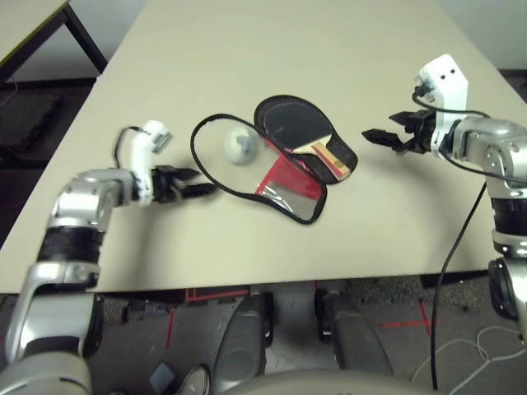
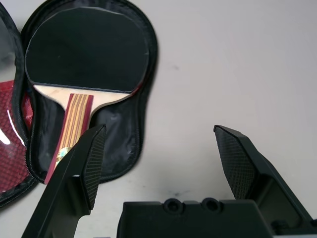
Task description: Store the ping-pong paddle in its case and zip it.
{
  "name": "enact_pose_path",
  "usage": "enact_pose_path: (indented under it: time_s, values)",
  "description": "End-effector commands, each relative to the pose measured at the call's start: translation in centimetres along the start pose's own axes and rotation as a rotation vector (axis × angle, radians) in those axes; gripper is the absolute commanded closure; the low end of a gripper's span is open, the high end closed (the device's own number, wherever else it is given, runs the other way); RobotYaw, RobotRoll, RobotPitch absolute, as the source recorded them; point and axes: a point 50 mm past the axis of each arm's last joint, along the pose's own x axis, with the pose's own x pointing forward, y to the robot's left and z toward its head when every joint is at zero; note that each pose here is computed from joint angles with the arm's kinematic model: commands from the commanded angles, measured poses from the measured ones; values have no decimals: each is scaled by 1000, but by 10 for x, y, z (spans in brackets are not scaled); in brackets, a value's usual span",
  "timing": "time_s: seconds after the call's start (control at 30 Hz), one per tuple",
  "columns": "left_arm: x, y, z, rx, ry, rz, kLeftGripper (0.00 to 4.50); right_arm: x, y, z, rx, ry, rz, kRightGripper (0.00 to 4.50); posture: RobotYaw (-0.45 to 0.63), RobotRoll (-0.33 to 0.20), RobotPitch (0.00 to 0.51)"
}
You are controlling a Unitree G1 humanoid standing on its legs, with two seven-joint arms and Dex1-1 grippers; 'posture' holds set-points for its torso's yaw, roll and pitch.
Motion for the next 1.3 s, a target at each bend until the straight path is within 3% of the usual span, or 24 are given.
enact_pose_path:
  time_s: [0.03,0.13,0.27,0.4,0.57,0.7,0.8,1.0,1.13,1.3]
  values:
    - [25,-30,15,0,-27,-127,0,-7,-13,5,9,-25,-66,37,36,0,208]
    - [43,-40,39,21,-121,-164,0,-10,-19,7,17,-40,-100,37,32,0,209]
    - [64,-34,66,61,-244,-114,0,-10,-26,7,41,-54,-138,37,25,0,208]
    - [83,-19,82,86,-333,-36,0,-8,-27,3,62,-59,-148,37,23,0,209]
    - [111,-4,89,116,-361,18,0,-3,-27,-3,86,-57,-152,37,23,0,214]
    - [122,1,101,125,-418,51,0,1,-22,-9,187,-53,-128,37,18,0,216]
    - [115,-4,117,121,-483,21,0,1,-15,-16,329,-4,-75,37,22,0,218]
    - [75,-25,151,130,-548,-87,0,-5,-8,-37,682,156,31,37,35,0,216]
    - [50,-35,153,137,-534,-111,0,-7,-3,-40,788,202,75,37,44,0,215]
    - [33,-31,146,122,-539,-50,0,2,10,-42,826,222,158,37,71,0,214]
